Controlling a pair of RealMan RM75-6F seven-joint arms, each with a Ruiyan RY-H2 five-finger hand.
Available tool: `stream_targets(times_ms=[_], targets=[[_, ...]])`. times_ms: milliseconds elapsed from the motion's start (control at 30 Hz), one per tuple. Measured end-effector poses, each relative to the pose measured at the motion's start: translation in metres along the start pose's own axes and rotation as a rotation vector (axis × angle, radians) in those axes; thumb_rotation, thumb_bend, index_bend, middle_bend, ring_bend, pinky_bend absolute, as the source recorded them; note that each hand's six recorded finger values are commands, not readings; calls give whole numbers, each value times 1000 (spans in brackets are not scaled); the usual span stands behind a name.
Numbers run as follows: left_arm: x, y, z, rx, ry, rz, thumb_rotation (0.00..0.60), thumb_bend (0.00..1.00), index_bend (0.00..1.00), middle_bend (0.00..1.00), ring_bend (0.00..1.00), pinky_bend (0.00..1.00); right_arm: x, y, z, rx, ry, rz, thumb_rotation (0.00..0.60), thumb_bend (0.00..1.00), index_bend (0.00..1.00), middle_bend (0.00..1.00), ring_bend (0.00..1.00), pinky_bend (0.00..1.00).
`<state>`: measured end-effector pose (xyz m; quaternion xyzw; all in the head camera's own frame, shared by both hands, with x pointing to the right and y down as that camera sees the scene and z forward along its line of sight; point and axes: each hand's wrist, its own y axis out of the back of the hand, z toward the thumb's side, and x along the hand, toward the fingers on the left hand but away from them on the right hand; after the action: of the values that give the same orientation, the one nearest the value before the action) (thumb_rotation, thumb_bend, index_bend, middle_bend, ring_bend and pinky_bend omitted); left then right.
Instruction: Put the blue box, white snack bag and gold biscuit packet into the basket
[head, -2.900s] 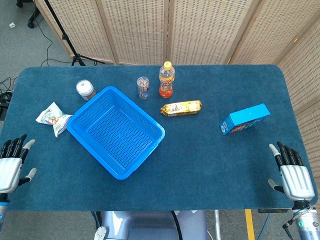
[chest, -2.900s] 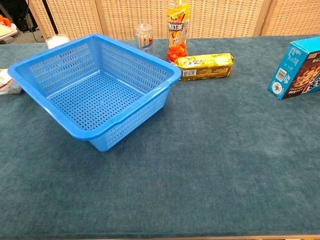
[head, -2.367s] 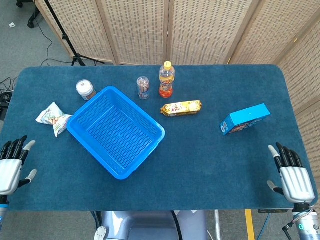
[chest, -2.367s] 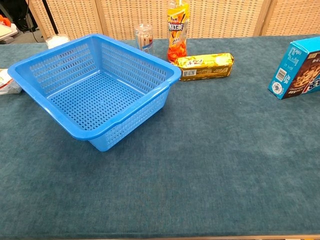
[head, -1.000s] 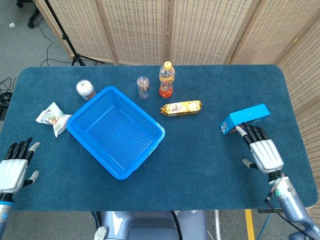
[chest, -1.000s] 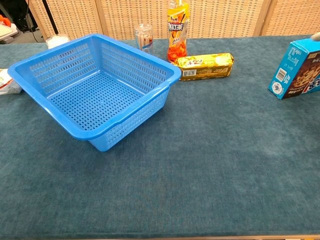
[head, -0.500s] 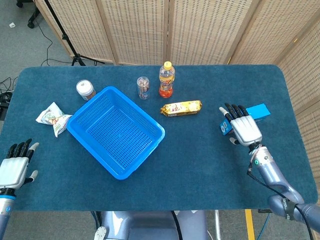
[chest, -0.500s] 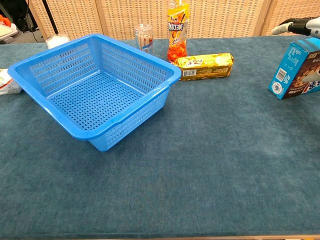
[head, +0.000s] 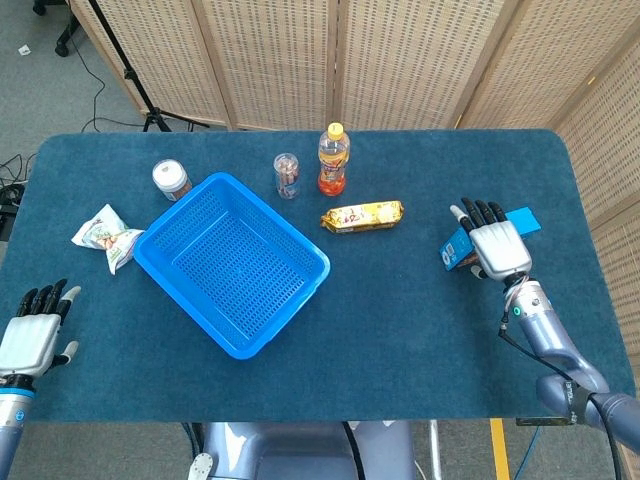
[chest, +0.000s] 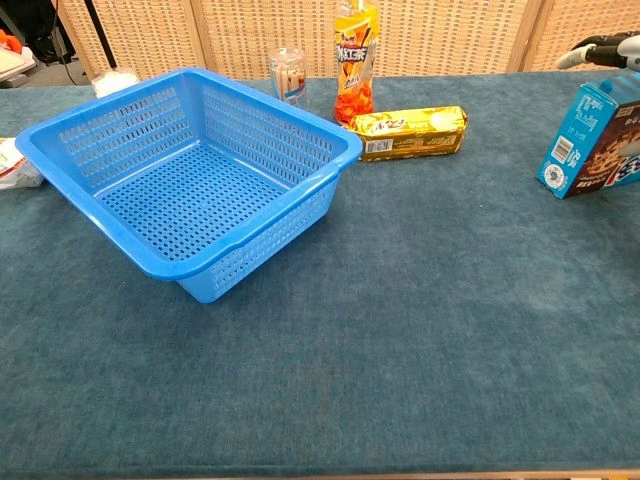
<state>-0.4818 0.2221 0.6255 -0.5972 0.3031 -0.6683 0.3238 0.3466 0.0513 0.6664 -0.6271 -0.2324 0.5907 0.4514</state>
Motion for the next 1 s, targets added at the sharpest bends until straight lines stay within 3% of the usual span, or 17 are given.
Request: stream_targets(times_ms=[400,467,567,633,700,1000], targets=[[-2,-3,6,17,-19,-8,600,310,0,0,0,16,-17,-9,-21,47,-35,55,600,182,2,0,0,74],[-2,-5,8,21,-22,-13,600,311,0,0,0,16,-21,-11,-25,54,-45,63,600,189,41,0,0,74],[-1,-8,9,29,-23,-20,600,313,0,0,0,16,-27,-14,-32,66,-61,76,600,206,222,91,40,135],[0,-10,9,33,-21,-27,600,313,0,0,0,16,-31,-16,-36,70,-72,77,600,210,400,264,183,269],[1,-12,9,36,-18,-32,600,313,0,0,0,16,-33,-20,-37,66,-79,75,600,222,497,366,290,340],[0,-12,11,29,-29,-31,600,313,0,0,0,16,-27,-35,-34,63,-71,40,600,259,657,506,441,448]])
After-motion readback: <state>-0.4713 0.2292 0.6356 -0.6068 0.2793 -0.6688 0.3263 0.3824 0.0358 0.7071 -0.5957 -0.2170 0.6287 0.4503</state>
